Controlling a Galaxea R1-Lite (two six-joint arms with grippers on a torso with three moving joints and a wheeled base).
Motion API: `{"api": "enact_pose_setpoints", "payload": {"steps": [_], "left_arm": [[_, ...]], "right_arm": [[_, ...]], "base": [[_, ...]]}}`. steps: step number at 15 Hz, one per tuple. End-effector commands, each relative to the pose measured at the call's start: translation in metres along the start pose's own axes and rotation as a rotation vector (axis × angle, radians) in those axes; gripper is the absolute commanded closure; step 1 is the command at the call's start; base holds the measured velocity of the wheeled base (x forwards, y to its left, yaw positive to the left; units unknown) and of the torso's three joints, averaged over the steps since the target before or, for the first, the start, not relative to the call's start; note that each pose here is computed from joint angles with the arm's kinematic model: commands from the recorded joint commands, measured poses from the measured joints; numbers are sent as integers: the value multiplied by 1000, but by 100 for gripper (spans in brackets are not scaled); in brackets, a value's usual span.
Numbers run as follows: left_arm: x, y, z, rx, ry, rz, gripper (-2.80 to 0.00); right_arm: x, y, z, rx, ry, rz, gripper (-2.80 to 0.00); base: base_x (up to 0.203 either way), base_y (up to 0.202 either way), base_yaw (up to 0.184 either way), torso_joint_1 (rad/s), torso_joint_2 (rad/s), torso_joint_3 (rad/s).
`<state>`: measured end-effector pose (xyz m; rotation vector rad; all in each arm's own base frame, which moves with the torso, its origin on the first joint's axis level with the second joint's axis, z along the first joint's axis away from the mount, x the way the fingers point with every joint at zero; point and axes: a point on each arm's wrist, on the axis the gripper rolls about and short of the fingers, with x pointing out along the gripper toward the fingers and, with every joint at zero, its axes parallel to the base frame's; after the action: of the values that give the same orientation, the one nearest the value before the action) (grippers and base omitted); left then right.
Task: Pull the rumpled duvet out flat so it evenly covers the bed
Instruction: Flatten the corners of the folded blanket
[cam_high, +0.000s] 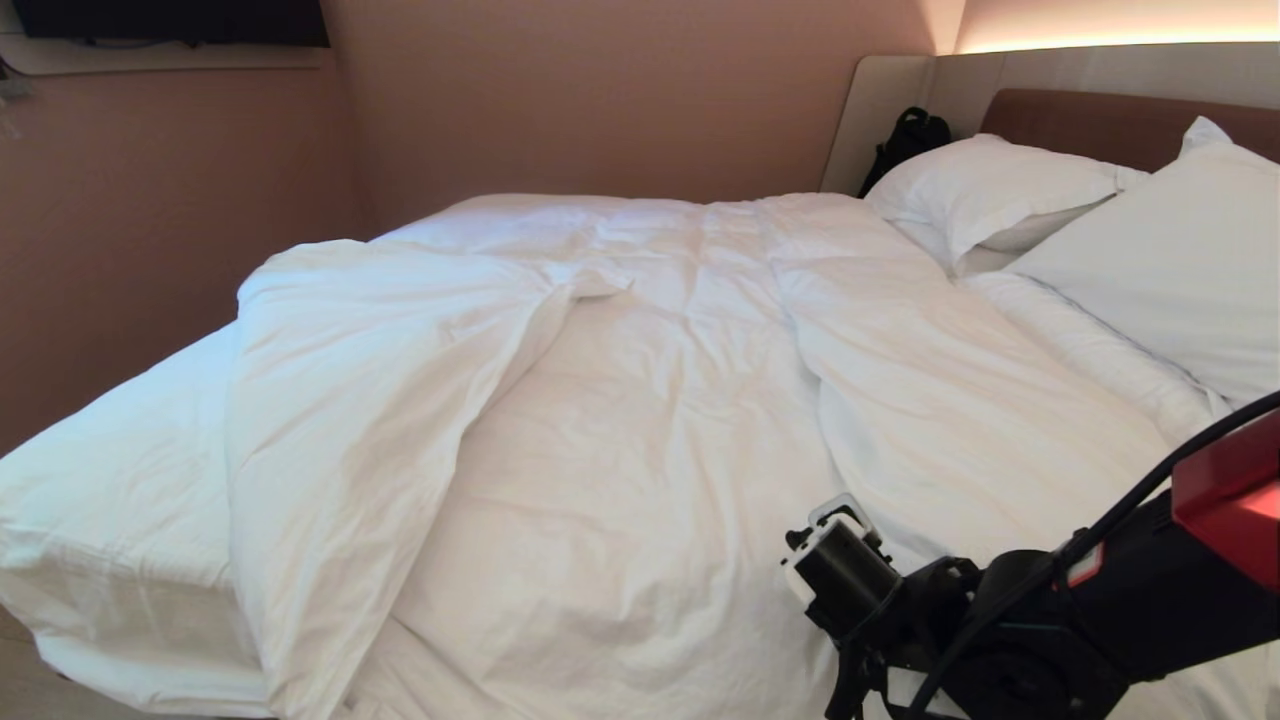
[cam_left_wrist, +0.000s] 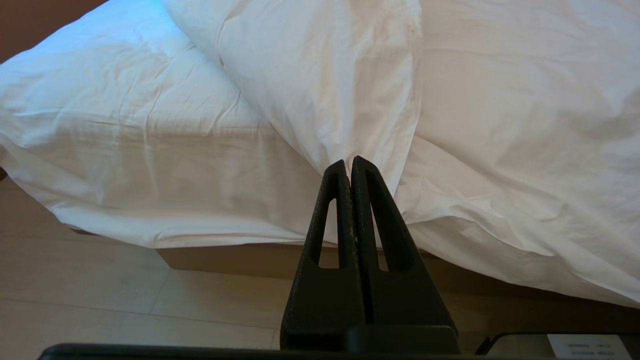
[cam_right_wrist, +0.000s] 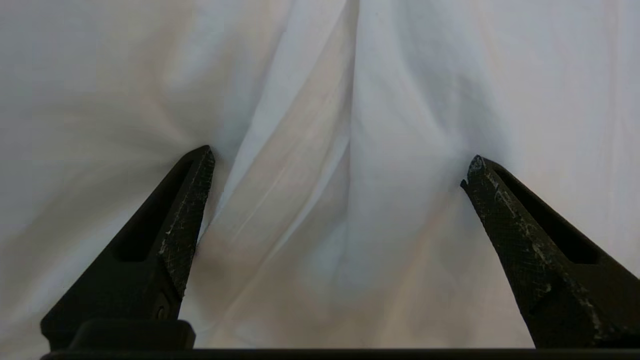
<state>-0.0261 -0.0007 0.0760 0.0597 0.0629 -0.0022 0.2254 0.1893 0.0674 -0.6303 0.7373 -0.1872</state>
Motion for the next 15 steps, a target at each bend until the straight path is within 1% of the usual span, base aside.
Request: {"api": "enact_pose_setpoints", "payload": {"steps": [1, 4, 7, 13, 15], "left_arm": [[0, 0, 0, 1, 1, 0, 0], [0, 0, 0, 1, 1, 0, 0], [0, 0, 0, 1, 0, 0, 0], [0, 0, 0, 1, 0, 0, 0], [0, 0, 0, 1, 1, 0, 0]], "right_arm": [[-3, 2, -2, -9, -8, -4, -280], [-5, 4, -3, -14, -12, 1, -280], [-13, 10, -6, -32, -32, 22, -280], [-12, 11, -7, -40, -25, 21, -280], [-11, 12, -10, -54, -17, 19, -280]], "base": [[0, 0, 0, 0, 0, 0], [0, 0, 0, 0, 0, 0], [0, 0, 0, 0, 0, 0], [0, 0, 0, 0, 0, 0], [0, 0, 0, 0, 0, 0]]}}
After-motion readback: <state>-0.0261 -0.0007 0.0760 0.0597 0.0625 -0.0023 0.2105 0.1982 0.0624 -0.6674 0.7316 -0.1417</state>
